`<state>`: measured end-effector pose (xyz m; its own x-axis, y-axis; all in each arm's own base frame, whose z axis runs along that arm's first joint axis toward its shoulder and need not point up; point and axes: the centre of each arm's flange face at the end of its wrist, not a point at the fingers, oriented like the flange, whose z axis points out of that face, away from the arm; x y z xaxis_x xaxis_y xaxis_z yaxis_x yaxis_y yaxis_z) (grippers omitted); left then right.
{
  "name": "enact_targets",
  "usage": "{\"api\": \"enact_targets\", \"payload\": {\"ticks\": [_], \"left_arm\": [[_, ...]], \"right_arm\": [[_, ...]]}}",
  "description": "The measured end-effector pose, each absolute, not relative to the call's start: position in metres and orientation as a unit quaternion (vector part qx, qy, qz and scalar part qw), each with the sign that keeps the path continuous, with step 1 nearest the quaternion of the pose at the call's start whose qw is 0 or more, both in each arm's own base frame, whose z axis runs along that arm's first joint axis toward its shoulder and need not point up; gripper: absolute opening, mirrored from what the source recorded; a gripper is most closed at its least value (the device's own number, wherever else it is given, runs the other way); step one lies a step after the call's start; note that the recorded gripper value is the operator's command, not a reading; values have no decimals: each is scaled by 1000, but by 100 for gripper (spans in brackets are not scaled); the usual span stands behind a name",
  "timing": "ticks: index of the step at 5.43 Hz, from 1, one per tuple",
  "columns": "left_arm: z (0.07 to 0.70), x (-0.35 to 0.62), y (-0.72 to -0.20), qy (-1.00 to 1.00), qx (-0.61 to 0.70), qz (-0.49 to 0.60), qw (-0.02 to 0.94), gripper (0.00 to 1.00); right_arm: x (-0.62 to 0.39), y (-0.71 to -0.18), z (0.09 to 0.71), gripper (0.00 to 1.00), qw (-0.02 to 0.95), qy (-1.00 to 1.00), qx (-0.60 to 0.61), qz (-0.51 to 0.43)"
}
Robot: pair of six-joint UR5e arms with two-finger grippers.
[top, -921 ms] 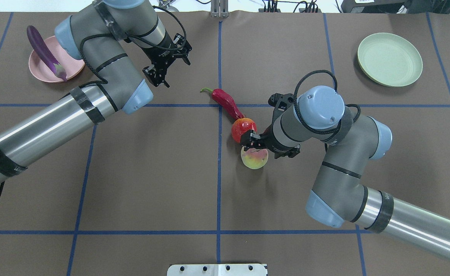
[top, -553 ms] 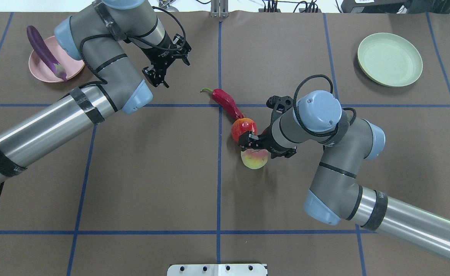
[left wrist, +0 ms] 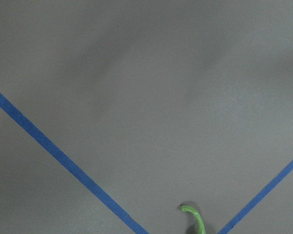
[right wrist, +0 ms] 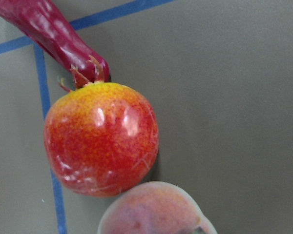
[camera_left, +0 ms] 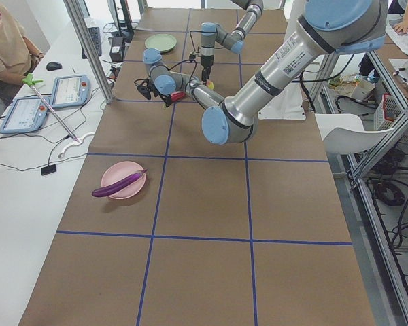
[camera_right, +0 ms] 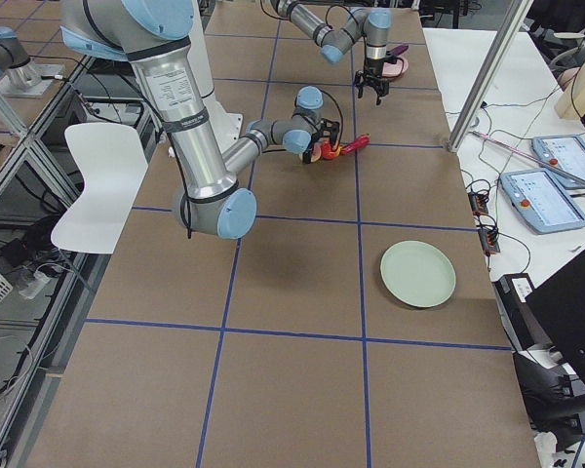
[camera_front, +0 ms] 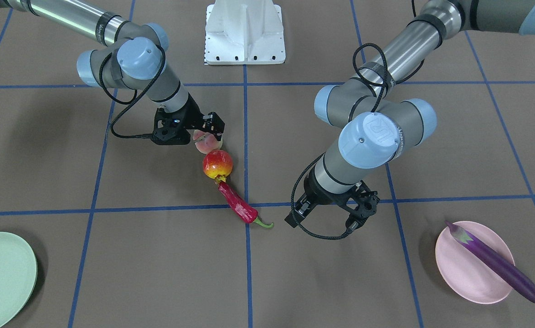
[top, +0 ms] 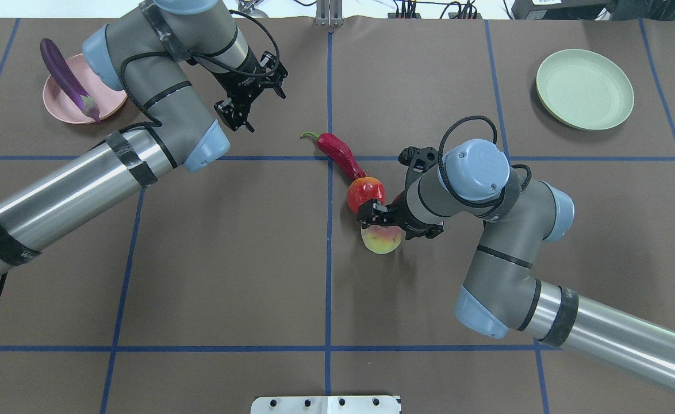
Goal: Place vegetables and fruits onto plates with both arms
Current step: 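Grasp the peach with the right gripper while the left lowers to the chili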
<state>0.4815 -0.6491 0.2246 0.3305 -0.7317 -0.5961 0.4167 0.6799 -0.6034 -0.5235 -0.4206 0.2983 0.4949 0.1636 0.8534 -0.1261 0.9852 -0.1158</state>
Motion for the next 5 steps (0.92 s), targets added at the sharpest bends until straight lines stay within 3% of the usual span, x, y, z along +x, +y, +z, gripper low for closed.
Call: {"api": "enact_targets", "payload": {"ticks": [1,2,5], "left_arm": [[222,487,-645,452,-178,-361,796,100],[217,496,-640,451,-184,-362,795,100],[191,540,-621,445,-191,-371,792,100]], "right_arm": [[-524,-420,297,15,864,-496,-21,87],[-525,-420,295,0,862,-497,-25,93],[-491,-441,271,0,848,-519,-18,108]]}}
